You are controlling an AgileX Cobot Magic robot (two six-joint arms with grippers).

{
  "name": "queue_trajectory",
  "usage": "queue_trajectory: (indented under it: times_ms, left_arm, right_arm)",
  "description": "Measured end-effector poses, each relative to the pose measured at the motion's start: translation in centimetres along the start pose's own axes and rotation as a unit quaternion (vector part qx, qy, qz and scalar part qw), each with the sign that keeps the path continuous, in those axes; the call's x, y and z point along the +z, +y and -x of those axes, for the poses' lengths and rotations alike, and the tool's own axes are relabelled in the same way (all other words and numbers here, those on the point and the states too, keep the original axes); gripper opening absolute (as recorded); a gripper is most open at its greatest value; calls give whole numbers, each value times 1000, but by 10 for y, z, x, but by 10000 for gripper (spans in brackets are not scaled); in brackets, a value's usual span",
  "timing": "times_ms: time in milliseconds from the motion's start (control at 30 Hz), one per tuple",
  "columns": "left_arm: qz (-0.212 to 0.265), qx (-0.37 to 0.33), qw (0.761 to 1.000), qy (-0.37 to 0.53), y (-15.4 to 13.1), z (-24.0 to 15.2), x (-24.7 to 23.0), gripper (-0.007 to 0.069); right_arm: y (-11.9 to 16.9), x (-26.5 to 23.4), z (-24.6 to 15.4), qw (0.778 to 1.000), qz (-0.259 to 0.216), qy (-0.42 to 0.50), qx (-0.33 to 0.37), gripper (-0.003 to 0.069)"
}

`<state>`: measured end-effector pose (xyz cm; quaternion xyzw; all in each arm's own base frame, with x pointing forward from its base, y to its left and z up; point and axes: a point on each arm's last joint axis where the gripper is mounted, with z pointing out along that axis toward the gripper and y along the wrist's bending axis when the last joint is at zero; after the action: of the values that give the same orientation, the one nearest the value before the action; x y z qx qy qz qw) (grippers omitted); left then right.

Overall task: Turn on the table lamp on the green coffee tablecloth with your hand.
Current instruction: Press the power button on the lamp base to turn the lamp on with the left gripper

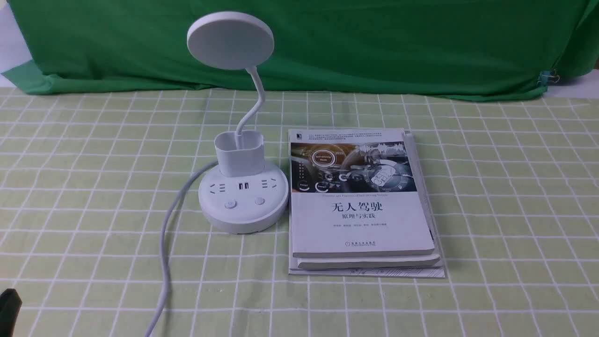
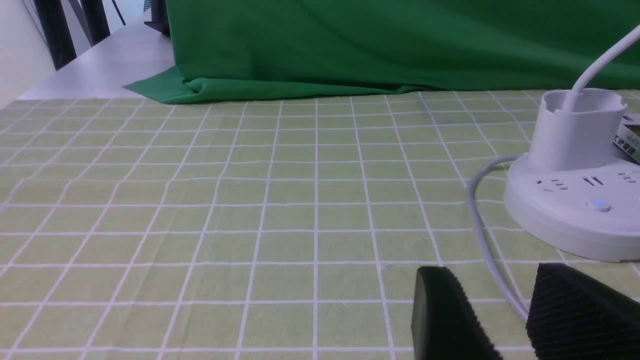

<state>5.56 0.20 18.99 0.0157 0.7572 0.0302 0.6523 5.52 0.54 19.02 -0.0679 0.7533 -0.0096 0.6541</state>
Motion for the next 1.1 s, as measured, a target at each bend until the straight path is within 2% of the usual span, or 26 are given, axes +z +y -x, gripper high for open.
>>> queue_trajectory:
  times_ms: [900, 1033, 1100]
  left_arm:
    - [-1, -3, 1000, -7, 0, 1, 0, 239]
    - [-2, -14, 997, -76, 0, 14, -1, 239]
    - [-5, -47, 992, -118, 0, 21, -3, 239]
  right_arm:
    - [0, 0, 0, 1000, 0, 0, -1, 245]
    - [0, 0, 0, 1000, 0, 0, -1, 245]
    - [0, 0, 0, 1000, 0, 0, -1, 245]
